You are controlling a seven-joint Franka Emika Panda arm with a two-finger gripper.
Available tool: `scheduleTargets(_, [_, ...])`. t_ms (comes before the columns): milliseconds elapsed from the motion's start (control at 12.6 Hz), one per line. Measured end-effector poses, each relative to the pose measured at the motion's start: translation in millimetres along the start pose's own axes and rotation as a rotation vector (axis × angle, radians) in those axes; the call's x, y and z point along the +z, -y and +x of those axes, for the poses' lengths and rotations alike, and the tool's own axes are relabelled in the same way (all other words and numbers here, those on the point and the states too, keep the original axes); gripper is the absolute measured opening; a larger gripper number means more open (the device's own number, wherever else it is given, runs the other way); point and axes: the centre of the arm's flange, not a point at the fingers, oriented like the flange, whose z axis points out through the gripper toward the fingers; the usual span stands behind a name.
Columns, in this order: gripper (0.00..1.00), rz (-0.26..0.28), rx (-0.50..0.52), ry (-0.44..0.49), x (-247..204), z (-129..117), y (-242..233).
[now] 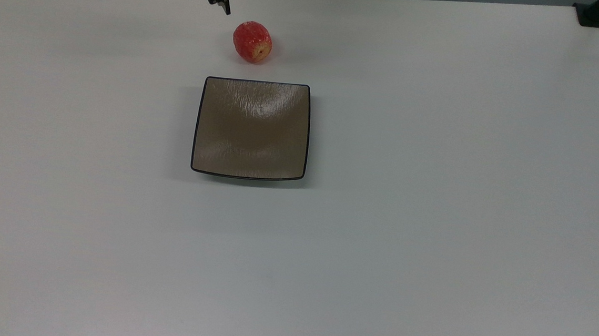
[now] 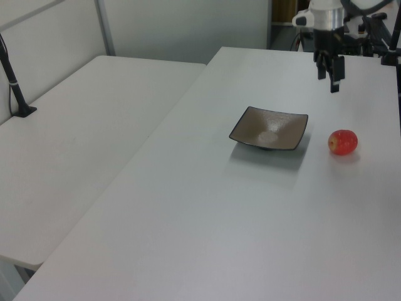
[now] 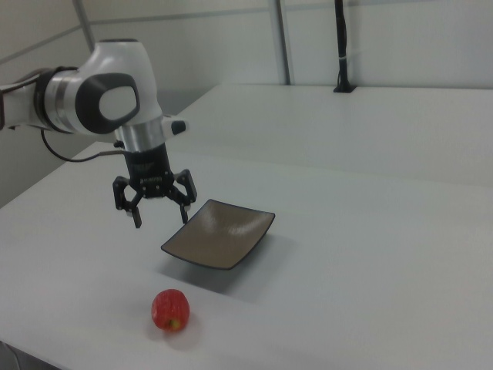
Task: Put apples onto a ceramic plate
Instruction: 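Move the open gripper over the red apple and lower toward it, then close the gripper around the red apple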
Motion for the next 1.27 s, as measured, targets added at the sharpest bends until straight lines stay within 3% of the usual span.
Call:
scheduleTargets(318, [1.00,-0.010,-0.021,0.026,54,-8,6])
scheduleTargets(636, [1.00,-0.016,-0.012,0.023,107,-39,27])
scheduleTargets(1033, [1.00,-0.061,-0.044,0.038,135,-42,27])
scheduleTargets(1271, [1.00,-0.077,-0.085,0.104,166,-32,28])
